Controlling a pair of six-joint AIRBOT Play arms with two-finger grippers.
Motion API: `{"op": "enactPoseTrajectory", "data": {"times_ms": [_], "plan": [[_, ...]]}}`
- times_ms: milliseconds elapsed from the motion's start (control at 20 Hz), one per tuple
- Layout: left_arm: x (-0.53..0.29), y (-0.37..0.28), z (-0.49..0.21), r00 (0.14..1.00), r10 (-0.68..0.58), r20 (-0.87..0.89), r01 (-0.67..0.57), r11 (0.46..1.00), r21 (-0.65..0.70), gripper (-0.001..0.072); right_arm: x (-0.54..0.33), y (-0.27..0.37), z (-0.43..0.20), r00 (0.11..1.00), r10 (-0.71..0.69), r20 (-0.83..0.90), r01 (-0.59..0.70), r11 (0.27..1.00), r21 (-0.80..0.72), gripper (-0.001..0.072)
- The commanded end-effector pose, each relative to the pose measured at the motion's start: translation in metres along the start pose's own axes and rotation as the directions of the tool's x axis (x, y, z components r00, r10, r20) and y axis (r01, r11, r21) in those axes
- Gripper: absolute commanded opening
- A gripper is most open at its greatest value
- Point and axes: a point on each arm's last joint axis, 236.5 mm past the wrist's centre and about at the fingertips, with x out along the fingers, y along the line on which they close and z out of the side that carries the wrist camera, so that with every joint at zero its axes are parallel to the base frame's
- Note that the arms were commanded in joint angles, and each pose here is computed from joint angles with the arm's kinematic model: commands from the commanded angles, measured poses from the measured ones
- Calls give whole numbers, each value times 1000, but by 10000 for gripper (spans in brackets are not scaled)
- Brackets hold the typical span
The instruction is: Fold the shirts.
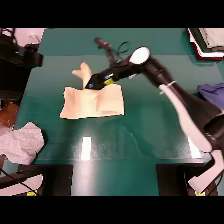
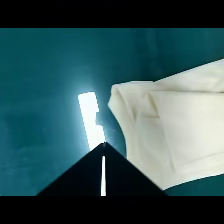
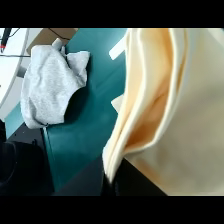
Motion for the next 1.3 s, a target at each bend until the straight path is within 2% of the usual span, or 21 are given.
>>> {"op": "enactPoseTrajectory", "data": {"times_ms": [0,50,100,150,250,350,500,700,750,800,850,1050,1250], "plan": [[-17,11,-6,1000,12,4,-12,1000,-28,24,67,8,10,999,11,47,-7,997,-75,114],[-17,6,-5,1000,-6,9,6,999,-31,24,82,15,13,998,22,61,-16,995,-97,308],[-17,4,-5,1000,-17,9,17,999,-33,24,96,24,14,997,38,65,-30,993,-118,445],[-17,3,-5,1000,-18,8,18,999,-33,25,101,33,13,997,49,61,-41,990,-132,482],[-17,3,-8,1000,-20,-5,20,999,-32,25,91,34,4,999,40,33,-35,992,-124,481],[-17,2,-12,1000,-23,-20,22,999,-32,24,59,6,-19,998,-40,-51,35,994,-108,449],[-17,0,-11,999,-31,-15,31,999,-34,25,-7,-57,-60,967,-179,-180,176,984,-33,442],[-17,-1,-10,999,-38,-13,38,999,-35,24,-92,-133,-102,939,-283,-196,328,909,256,464],[-17,-2,-10,999,-40,-13,40,999,-35,25,-109,-149,-111,935,-299,-189,346,884,313,528],[-17,-2,-10,999,-41,-12,40,999,-35,24,-122,-162,-118,935,-308,-178,353,863,362,685],[-17,-2,-9,999,-40,-9,40,999,-35,24,-127,-171,-124,939,-303,-162,344,844,412,717],[-12,-1,-1,999,-38,25,39,999,-37,25,-115,-193,-125,959,-280,-48,256,781,569,696],[3,-12,-12,996,-86,-13,86,995,-49,25,-62,-192,-130,972,-213,-102,233,795,561,696]]}}
